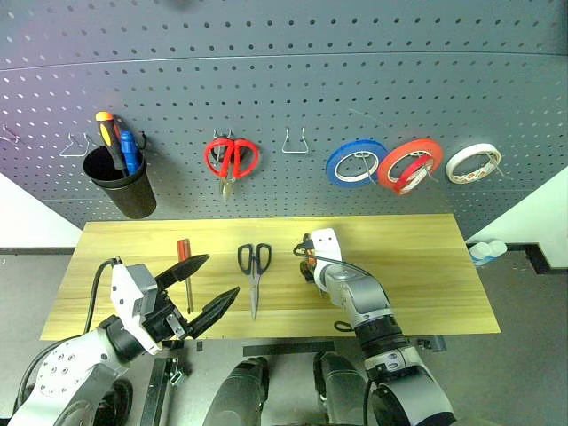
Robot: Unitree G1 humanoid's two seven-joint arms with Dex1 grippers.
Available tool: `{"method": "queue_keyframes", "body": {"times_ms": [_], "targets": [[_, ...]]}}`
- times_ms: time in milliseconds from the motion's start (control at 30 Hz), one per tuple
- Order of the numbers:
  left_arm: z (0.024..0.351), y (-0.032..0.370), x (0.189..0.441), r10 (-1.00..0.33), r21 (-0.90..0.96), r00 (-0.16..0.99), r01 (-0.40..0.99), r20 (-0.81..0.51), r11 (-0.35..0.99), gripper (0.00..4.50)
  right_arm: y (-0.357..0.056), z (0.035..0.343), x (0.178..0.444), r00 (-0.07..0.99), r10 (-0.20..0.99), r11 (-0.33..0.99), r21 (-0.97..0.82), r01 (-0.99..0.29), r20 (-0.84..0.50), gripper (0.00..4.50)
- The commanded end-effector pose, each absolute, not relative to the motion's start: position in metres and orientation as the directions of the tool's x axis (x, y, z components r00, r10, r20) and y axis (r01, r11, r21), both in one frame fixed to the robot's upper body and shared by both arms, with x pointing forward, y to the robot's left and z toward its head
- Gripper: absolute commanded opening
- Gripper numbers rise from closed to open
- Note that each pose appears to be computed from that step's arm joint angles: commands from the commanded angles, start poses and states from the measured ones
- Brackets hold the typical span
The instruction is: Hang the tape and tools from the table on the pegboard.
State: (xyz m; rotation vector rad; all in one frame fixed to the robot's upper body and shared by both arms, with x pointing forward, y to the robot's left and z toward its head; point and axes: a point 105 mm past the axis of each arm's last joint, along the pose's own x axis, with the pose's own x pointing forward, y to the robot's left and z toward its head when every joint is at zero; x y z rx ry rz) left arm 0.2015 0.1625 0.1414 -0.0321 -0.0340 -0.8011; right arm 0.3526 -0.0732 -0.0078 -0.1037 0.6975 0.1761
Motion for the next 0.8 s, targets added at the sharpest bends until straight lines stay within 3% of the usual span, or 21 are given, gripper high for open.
{"method": "queue_keyframes", "body": {"times_ms": [33,100,500,733,800], "targets": [[0.149,0.158,0.199,-0.726,-0.001,0.685,0.727,0.065,0.686,4.5,-0.073,-0.001,0.356,0.775,0.108,0.981,-0.058,-0.183,-0.622,2.56],[0.15,0.158,0.2,-0.724,0.0,0.686,0.726,0.066,0.688,4.5,-0.074,-0.001,0.357,0.776,0.103,0.982,-0.06,-0.179,-0.623,2.06],[0.156,0.153,0.203,-0.721,-0.001,0.69,0.722,0.069,0.691,4.5,-0.076,-0.002,0.356,0.776,0.117,0.982,-0.045,-0.185,-0.62,2.06],[0.153,0.155,0.207,-0.722,-0.003,0.688,0.724,0.074,0.689,4.5,-0.079,0.018,0.355,0.779,0.293,0.955,0.137,-0.261,-0.555,2.06],[0.151,0.156,0.208,-0.722,-0.005,0.687,0.725,0.075,0.689,4.5,-0.077,0.023,0.347,0.746,0.391,0.92,0.215,-0.327,-0.539,2.06]]}}
